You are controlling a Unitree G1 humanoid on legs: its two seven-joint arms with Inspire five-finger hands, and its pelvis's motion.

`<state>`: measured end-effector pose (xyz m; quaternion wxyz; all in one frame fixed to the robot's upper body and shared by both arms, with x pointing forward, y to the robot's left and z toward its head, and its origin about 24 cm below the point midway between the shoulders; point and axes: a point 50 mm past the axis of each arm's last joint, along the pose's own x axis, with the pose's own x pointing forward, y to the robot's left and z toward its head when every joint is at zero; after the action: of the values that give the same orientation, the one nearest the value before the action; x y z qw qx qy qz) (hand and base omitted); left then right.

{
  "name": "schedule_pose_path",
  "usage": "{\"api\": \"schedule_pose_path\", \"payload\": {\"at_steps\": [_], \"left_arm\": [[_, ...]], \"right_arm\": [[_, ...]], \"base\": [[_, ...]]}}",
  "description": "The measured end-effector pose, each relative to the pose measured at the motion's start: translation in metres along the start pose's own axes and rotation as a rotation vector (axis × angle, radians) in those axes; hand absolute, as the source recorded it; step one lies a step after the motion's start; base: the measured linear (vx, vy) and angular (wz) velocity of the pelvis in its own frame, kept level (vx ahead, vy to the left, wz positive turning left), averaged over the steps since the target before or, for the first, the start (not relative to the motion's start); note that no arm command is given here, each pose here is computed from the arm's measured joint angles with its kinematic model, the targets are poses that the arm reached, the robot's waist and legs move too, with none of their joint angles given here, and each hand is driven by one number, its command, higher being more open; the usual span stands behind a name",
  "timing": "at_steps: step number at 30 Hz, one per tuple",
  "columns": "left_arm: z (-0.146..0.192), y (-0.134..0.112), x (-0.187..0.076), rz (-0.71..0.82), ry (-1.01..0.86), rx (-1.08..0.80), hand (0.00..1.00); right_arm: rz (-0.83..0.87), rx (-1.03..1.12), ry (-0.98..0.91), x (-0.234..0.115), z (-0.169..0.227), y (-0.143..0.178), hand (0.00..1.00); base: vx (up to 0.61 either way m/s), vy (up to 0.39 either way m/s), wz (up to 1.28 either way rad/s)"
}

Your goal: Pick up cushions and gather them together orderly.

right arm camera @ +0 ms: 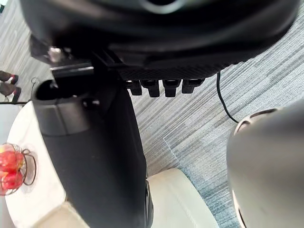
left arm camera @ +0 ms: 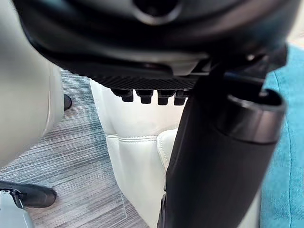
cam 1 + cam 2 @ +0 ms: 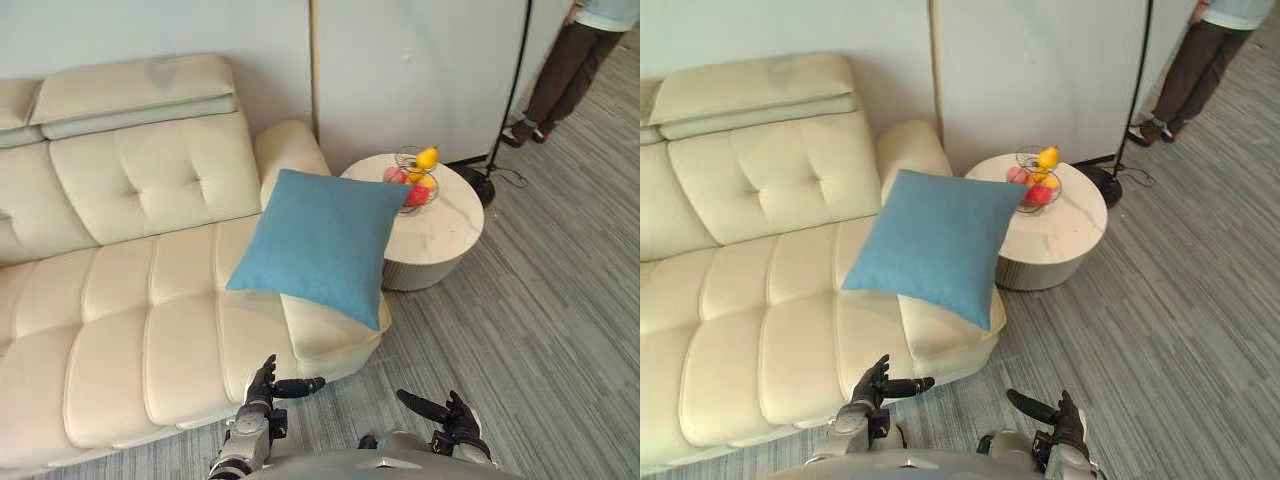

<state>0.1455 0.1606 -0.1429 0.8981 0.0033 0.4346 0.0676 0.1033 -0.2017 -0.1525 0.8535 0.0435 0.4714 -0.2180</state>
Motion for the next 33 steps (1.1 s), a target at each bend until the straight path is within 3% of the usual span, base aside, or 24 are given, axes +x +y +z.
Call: {"api": "schedule_pose_path", "payload": {"at_steps": [7, 14, 20, 24, 28, 33], "left_arm": [[0.0, -0.006, -0.001, -0.018, -0.003, 0.007, 1.0], [-0.01, 0.017, -0.002, 0.021, 0.035, 0.093, 1.0], [-0.006, 0.037, -0.004, 0.07, 0.003, 0.114, 1.0], [0.028, 0.066, -0.008, 0.146, -0.149, 0.119, 1.0], [0.056, 0.092, -0.013, 0.233, -0.253, 0.115, 1.0], [0.087, 0.097, -0.014, 0.272, -0.356, 0.084, 1.0]], "right_arm": [[0.003, 0.015, 0.011, -0.003, -0.007, 0.0, 1.0], [-0.004, 0.012, 0.017, -0.005, -0.01, -0.001, 1.0], [-0.016, 0.01, -0.256, -0.008, 0.054, -0.005, 1.0], [-0.067, -0.024, -0.475, -0.016, 0.106, -0.024, 1.0], [-0.064, -0.01, -0.555, -0.021, 0.128, -0.029, 1.0], [-0.009, 0.05, -0.626, -0.024, 0.155, -0.022, 1.0]], "base": [[-0.04, 0.062, 0.47], [0.02, 0.094, 0.08], [-0.01, 0.02, -0.04], [-0.05, 0.037, -0.14], [-0.02, 0.017, -0.13], [0.01, 0.012, -0.1]]}}
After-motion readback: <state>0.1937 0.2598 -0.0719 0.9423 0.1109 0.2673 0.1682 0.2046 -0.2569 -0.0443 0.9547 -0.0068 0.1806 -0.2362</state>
